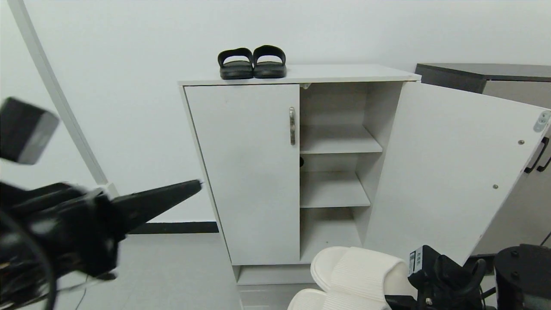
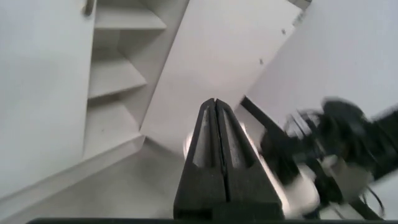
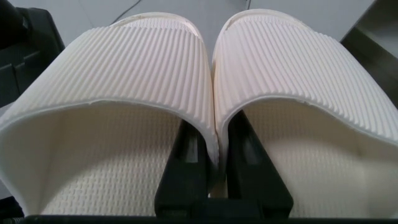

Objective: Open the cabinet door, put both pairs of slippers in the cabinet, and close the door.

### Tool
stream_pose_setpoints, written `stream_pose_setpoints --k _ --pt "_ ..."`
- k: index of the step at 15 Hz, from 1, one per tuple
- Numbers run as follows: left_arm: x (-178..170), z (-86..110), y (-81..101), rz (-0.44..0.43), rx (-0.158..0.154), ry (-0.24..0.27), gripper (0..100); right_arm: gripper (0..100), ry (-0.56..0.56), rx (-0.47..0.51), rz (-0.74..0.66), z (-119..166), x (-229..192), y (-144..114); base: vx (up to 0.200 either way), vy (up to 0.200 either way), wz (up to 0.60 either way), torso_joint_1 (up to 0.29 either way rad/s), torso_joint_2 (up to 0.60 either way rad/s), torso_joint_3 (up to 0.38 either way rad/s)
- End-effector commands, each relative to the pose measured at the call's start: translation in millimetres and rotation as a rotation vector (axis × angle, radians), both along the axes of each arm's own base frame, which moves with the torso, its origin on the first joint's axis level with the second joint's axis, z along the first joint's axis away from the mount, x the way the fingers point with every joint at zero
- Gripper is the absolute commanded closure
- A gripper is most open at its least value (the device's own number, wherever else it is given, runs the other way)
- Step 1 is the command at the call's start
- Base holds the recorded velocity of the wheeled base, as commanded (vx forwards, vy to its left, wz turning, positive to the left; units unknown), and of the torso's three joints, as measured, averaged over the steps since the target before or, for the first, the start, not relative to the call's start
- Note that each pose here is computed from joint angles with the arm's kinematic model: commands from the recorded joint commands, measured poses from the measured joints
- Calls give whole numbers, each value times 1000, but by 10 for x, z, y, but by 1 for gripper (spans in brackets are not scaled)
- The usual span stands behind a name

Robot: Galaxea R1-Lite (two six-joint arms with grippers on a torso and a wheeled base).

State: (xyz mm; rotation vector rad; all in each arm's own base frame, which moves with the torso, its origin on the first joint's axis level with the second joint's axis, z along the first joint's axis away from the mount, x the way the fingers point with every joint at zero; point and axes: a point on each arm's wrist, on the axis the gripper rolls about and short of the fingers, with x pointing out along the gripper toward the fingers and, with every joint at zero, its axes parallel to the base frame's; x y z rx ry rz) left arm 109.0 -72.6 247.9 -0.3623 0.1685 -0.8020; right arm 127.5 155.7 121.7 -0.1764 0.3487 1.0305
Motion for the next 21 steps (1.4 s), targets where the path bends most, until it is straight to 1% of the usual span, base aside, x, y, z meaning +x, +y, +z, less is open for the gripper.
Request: stream_pose_setpoints --k 1,2,3,4,5,6,7,8,9,10,11,12,13,14,15,16,17,18,20,21 --pt "-1175 -212 705 33 -22 -97 100 100 -2 2 1 5 -2 0 0 0 0 0 0 0" --pt "-1343 -271 797 39 -12 -92 100 100 -2 2 0 5 0 -2 0 0 0 0 0 0" --pt "-1478 -356 845 105 3 -88 100 100 -2 2 0 5 3 1 0 0 0 0 0 0" --pt "-1583 -427 863 166 1 -105 100 100 -2 2 0 5 3 1 0 0 0 0 0 0" --pt "-1630 -453 869 187 -4 -118 100 100 -1 3 -3 5 6 -1 0 0 0 0 0 0" --pt "-1770 -507 854 283 -11 -148 100 100 -3 5 -3 12 9 4 0 0 0 0 0 0" --pt "-1827 -561 811 359 0 -145 100 100 -3 5 -3 13 15 11 0 0 0 0 0 0" --pt "-1839 -629 768 419 20 -131 100 100 -2 4 -4 10 22 13 0 0 0 0 0 0" --pt "-1823 -706 728 468 60 -121 100 100 -4 6 -6 17 31 19 0 0 0 0 0 0" --pt "-1747 -903 674 539 162 -113 100 100 -2 5 -13 15 58 22 0 0 0 0 0 0" --pt "-1685 -1068 653 576 246 -106 100 100 -1 4 -18 13 85 38 0 0 0 0 0 0" --pt "-1588 -1244 676 645 363 -82 100 100 3 0 -23 1 115 53 0 0 0 0 0 0" --pt "-1494 -1407 701 731 431 -60 100 100 7 -5 -24 -13 130 65 0 0 0 0 0 0" --pt "-1383 -1590 719 795 457 -58 100 100 7 -5 -26 -22 145 81 0 0 0 0 0 0" --pt "-1321 -1632 724 825 422 -130 100 100 10 -7 -29 -40 156 88 0 0 0 0 0 0" --pt "-1313 -1635 724 831 409 -163 100 100 10 -5 -34 -41 169 87 0 0 0 0 0 0" --pt "-1331 -1676 726 801 435 -220 100 100 16 -12 -41 -67 197 98 0 0 0 0 0 0" --pt "-1328 -1676 723 785 477 -247 100 100 24 -16 -46 -94 219 107 0 0 0 0 0 0" --pt "-1328 -1678 723 786 481 -247 100 100 21 -12 -57 -140 286 147 0 0 0 0 0 0" --pt "-1327 -1682 729 809 480 -238 100 100 1 -2 -91 -147 373 198 0 0 0 0 0 0"
